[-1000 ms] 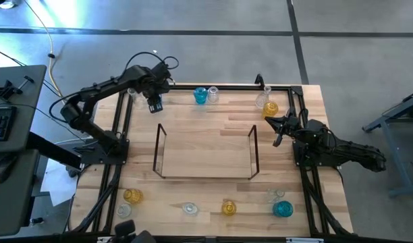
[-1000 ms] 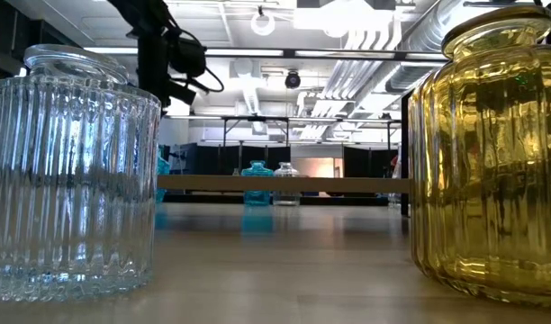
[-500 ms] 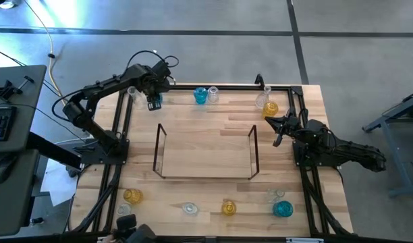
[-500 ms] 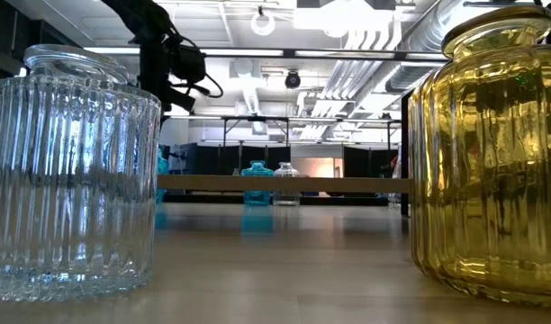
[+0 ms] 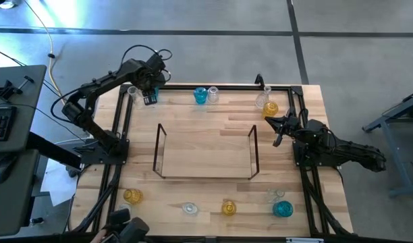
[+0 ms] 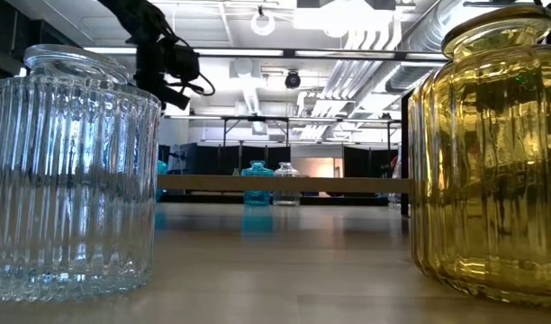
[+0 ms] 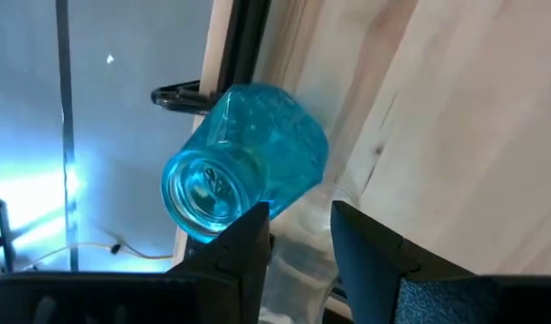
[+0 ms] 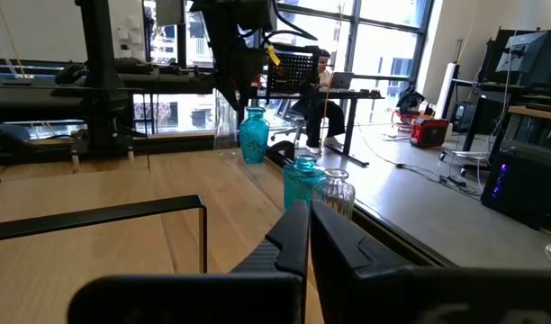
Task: Sort vases onto shelf
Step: Put the top left blue vase on the shelf
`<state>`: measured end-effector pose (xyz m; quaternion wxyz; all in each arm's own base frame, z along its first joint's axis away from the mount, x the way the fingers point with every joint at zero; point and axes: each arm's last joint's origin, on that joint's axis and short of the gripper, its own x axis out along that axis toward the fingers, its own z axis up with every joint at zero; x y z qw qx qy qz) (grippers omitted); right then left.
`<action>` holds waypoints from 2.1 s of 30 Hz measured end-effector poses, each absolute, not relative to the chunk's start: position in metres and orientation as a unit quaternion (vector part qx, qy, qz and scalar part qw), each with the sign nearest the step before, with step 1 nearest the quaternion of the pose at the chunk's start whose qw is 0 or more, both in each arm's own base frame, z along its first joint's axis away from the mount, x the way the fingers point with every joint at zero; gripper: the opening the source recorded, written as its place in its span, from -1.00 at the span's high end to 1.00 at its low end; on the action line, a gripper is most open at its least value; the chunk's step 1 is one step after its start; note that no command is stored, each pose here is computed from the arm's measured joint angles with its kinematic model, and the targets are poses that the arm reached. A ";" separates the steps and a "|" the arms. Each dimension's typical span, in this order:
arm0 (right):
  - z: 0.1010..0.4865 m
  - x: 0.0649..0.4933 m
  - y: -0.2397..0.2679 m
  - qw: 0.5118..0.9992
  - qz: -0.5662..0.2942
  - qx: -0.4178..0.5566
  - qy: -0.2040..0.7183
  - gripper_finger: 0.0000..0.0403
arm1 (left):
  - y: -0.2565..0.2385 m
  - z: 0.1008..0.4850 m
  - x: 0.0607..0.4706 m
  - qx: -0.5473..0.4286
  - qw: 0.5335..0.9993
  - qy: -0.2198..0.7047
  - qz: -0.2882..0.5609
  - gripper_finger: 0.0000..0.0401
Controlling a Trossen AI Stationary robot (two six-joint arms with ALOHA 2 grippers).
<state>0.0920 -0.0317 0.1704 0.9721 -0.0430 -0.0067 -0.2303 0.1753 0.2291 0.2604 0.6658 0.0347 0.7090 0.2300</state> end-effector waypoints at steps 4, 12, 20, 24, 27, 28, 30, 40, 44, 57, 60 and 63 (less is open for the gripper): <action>0.170 0.092 -0.032 0.972 -0.230 -0.043 -0.007 1.00 | 0.234 0.261 0.172 0.024 0.668 0.700 0.252 0.44; 0.170 0.092 -0.032 0.972 -0.230 -0.043 -0.007 1.00 | 0.245 0.260 0.161 -0.030 0.678 0.675 0.289 0.44; 0.170 0.092 -0.032 0.972 -0.230 -0.043 -0.007 1.00 | 0.257 0.247 0.163 -0.044 0.675 0.676 0.292 0.44; 0.170 0.092 -0.032 0.972 -0.230 -0.043 -0.007 1.00 | 0.262 0.237 0.165 -0.046 0.663 0.690 0.289 0.44; 0.170 0.092 -0.032 0.972 -0.230 -0.043 -0.007 1.00 | 0.265 0.232 0.167 -0.048 0.659 0.693 0.288 0.44; 0.170 0.092 -0.032 0.972 -0.230 -0.043 -0.007 1.00 | 0.265 0.231 0.167 -0.048 0.657 0.695 0.288 0.45; 0.170 0.092 -0.032 0.972 -0.231 -0.043 -0.007 1.00 | 0.265 0.231 0.167 -0.048 0.656 0.697 0.286 0.50; 0.170 0.092 -0.032 0.972 -0.230 -0.043 -0.007 1.00 | 0.255 0.239 0.169 -0.035 0.667 0.694 0.268 0.88; 0.170 0.092 -0.032 0.972 -0.230 -0.043 -0.007 1.00 | 0.245 0.249 0.175 -0.005 0.678 0.688 0.257 0.88; 0.170 0.092 -0.032 0.972 -0.230 -0.043 -0.007 1.00 | 0.166 0.312 0.213 0.106 0.730 0.649 0.186 0.88; 0.170 0.092 -0.032 0.972 -0.231 -0.043 -0.007 1.00 | 0.140 0.335 0.228 0.143 0.746 0.632 0.151 0.88; 0.170 0.092 -0.032 0.972 -0.230 -0.043 -0.007 1.00 | 0.113 0.353 0.241 0.186 0.762 0.611 0.102 0.88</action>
